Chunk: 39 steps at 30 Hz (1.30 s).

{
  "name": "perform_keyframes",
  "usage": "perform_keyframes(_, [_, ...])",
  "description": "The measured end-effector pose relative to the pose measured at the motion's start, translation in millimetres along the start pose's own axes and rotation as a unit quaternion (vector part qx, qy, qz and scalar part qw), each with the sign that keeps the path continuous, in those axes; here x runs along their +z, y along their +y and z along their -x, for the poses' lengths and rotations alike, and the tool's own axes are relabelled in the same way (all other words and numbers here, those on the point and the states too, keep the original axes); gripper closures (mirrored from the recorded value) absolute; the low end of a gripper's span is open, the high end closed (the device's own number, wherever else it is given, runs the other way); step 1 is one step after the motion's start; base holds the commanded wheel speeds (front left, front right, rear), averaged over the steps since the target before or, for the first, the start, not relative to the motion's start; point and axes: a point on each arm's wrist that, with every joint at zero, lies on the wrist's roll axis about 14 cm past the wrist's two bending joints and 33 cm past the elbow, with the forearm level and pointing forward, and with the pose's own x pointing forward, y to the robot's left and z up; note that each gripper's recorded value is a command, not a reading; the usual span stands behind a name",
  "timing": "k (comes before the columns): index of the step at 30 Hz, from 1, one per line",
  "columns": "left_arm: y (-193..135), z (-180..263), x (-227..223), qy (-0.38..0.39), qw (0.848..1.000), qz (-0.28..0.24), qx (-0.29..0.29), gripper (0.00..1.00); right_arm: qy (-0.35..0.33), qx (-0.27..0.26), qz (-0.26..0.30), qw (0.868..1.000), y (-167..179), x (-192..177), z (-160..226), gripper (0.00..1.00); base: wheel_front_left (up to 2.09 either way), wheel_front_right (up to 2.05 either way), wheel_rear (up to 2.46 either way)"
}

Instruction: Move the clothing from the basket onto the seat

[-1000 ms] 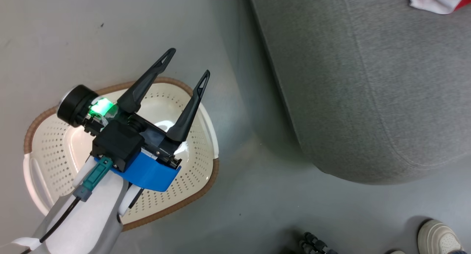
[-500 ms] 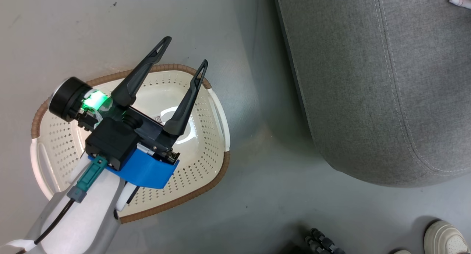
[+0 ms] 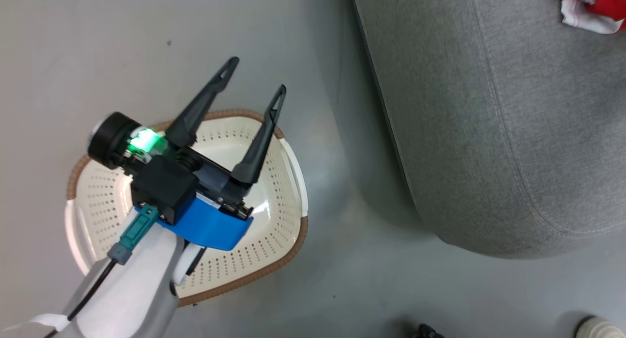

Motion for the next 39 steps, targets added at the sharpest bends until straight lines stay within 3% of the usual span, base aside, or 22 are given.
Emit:
perform_keyframes(11, [-20.4,23.1,45.9,-0.012,0.999,0.011,0.043,0.0,-0.01,0.037,0.003,0.999,-4.8,8.2,54.3,0.0,0.0,0.0,0.0])
perform_keyframes(28, [-38.0,93.8,82.9,-0.017,0.99,0.013,0.139,0.0,-0.094,0.146,-0.046,0.984,34.3,45.8,164.6,0.0,0.0,0.0,0.0])
perform_keyframes(39, [-37.4,124.4,91.9,-0.026,0.983,0.009,0.181,0.0,-0.099,0.19,-0.059,0.975,57.1,37.8,215.8,0.0,0.0,0.0,0.0])
